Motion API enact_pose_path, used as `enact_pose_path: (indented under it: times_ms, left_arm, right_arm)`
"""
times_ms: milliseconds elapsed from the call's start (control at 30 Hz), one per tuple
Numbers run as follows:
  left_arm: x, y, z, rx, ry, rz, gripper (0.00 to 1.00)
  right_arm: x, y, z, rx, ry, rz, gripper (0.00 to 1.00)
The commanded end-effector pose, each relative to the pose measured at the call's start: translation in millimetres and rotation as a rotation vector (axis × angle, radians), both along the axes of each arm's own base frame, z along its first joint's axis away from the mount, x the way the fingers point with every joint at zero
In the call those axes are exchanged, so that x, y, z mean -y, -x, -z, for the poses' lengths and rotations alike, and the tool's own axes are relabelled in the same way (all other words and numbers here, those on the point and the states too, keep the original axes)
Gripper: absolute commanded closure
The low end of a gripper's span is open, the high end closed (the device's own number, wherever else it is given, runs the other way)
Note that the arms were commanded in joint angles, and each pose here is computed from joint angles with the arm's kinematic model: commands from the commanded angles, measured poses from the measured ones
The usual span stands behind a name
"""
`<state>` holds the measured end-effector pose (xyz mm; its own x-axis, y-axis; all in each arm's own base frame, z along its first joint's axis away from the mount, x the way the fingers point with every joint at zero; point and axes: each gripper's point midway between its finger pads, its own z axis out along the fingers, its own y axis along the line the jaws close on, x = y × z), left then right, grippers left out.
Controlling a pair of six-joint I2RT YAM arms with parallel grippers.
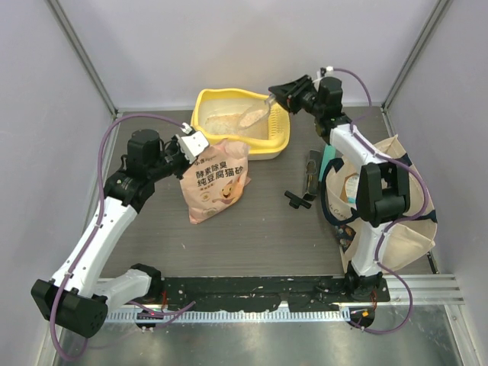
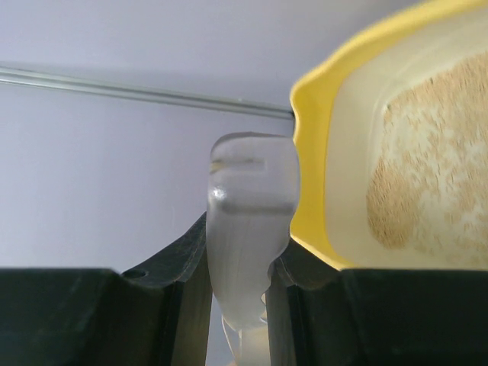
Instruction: Fill the litter box with clean litter
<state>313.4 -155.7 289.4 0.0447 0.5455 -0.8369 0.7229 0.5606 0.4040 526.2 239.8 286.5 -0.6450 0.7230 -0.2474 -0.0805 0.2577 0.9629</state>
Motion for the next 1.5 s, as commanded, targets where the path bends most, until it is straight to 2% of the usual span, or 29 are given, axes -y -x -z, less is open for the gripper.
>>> enact_pose_path:
  times_ms: [0, 67, 100, 133, 267, 333, 400, 467, 567, 600, 667, 767, 800, 867, 900, 933, 1000, 1033, 1167, 1200, 1267, 1300, 1467]
  left_arm:
    - [7, -1, -60, 0.177, 0.067, 0.031, 1.0]
    - [7, 1, -59, 0.174, 0.067, 0.034, 1.0]
    - [7, 3, -60, 0.174, 0.068, 0.037, 1.0]
    - [7, 4, -60, 0.172, 0.068, 0.038, 1.0]
    - [6, 6, -60, 0.171, 0.068, 0.04, 1.0]
    - [6, 8, -59, 0.17, 0.065, 0.042, 1.0]
    - [4, 9, -55, 0.161, 0.06, 0.039, 1.0]
    - [5, 11, -53, 0.153, 0.058, 0.042, 1.0]
    - [4, 14, -52, 0.146, 0.058, 0.045, 1.0]
    - [4, 14, -51, 0.142, 0.058, 0.046, 1.0]
    - [6, 15, -50, 0.137, 0.063, 0.052, 1.0]
    - [8, 17, -52, 0.146, 0.075, 0.067, 1.0]
    - [8, 18, -54, 0.146, 0.083, 0.066, 1.0]
    - [10, 19, -54, 0.143, 0.088, 0.075, 1.0]
    - [10, 18, -51, 0.132, 0.09, 0.073, 1.0]
    - [11, 19, -49, 0.121, 0.095, 0.079, 1.0]
    - [16, 20, -43, 0.111, 0.105, 0.1, 1.0]
    - [17, 22, -44, 0.108, 0.13, 0.097, 1.0]
    - [18, 23, -47, 0.12, 0.193, 0.081, 1.0]
    - [19, 25, -47, 0.118, 0.195, 0.088, 1.0]
    - [19, 30, -48, 0.12, 0.203, 0.096, 1.0]
    - [19, 32, -48, 0.123, 0.205, 0.099, 1.0]
    - [18, 41, -50, 0.106, 0.222, 0.102, 1.0]
  right_arm:
    - [15, -32, -62, 0.212, -0.003, 0.054, 0.99]
    - [18, -51, -72, 0.3, 0.085, 0.1, 0.99]
    - [16, -66, -53, 0.298, 0.133, 0.111, 0.99]
    - [11, -74, -64, 0.396, 0.239, 0.117, 0.99]
    - [-3, -118, -40, 0.507, 0.476, 0.227, 0.99]
    - [-20, -132, -37, 0.569, 0.525, 0.237, 0.99]
    - [-42, -131, -54, 0.678, 0.582, 0.253, 0.99]
    - [-60, -131, -50, 0.771, 0.684, 0.254, 0.99]
    - [-83, -116, -74, 0.907, 0.731, 0.295, 0.99]
    - [-89, -112, -77, 0.969, 0.793, 0.296, 0.99]
    - [-89, -97, -113, 1.078, 0.807, 0.341, 0.99]
    - [-82, -84, -136, 1.157, 0.862, 0.364, 0.99]
    - [-75, -71, -157, 1.176, 0.86, 0.38, 0.99]
    - [-66, -60, -168, 1.157, 0.855, 0.343, 0.99]
    - [-57, -40, -195, 1.164, 0.832, 0.339, 0.99]
    - [-55, -33, -188, 1.117, 0.843, 0.281, 0.99]
    - [-53, 0, -209, 1.096, 0.792, 0.194, 0.99]
    - [-53, 10, -195, 1.024, 0.802, 0.111, 0.99]
    - [-60, 65, -179, 0.826, 0.657, -0.111, 0.99]
    - [-65, 77, -160, 0.782, 0.635, -0.182, 0.99]
    - [-64, 100, -154, 0.761, 0.627, -0.238, 0.99]
    - [-68, 107, -132, 0.737, 0.642, -0.289, 0.99]
    - [-71, 117, -108, 0.724, 0.654, -0.32, 0.99]
